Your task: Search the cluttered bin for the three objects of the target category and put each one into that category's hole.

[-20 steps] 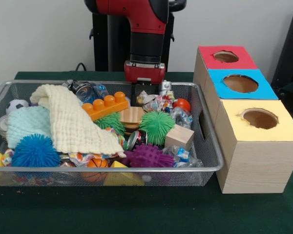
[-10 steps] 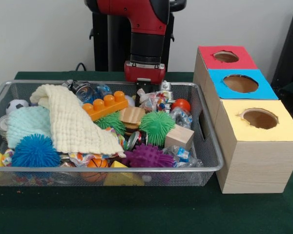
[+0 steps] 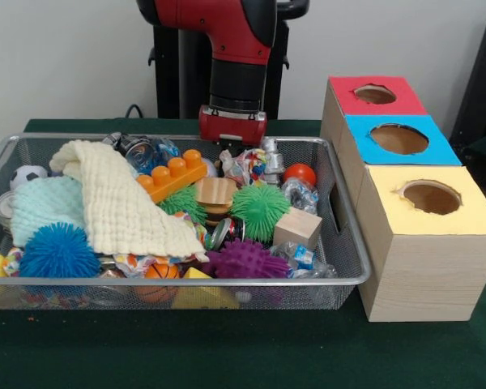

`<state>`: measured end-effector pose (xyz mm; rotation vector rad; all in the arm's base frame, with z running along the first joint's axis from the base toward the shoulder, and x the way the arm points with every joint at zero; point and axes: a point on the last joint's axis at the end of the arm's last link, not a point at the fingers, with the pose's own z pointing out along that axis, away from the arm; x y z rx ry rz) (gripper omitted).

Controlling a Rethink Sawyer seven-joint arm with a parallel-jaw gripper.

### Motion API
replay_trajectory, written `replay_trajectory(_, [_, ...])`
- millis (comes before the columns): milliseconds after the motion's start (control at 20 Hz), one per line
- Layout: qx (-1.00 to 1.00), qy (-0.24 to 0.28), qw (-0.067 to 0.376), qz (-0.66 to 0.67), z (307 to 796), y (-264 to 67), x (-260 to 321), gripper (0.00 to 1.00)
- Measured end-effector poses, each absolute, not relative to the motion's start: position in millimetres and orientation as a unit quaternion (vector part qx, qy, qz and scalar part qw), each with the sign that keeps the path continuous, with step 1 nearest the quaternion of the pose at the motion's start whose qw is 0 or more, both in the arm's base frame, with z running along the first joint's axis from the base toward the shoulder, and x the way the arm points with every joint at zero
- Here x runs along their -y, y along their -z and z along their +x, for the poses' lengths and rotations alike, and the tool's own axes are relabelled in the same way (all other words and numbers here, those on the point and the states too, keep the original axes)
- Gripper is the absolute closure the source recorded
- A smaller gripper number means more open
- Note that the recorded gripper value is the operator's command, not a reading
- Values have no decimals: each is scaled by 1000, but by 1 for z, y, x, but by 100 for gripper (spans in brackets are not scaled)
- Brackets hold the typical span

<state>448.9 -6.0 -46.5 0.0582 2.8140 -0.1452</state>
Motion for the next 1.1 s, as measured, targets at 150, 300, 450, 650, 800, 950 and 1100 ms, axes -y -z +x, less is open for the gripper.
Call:
replay_trajectory(150, [-986,51,154,21,450,43,7,100])
replay_trajectory(300, [-989,50,138,23,453,36,8,100])
replay_trajectory(450, [-992,45,115,28,457,26,8,100])
replay_trajectory(650, [-995,32,85,35,469,4,9,100])
replay_trajectory(800, [-995,28,88,30,478,-11,11,100])
replay_trajectory(950, [-993,26,111,14,491,-27,13,100])
replay_trajectory(1100, [-991,27,131,-1,503,-37,15,100])
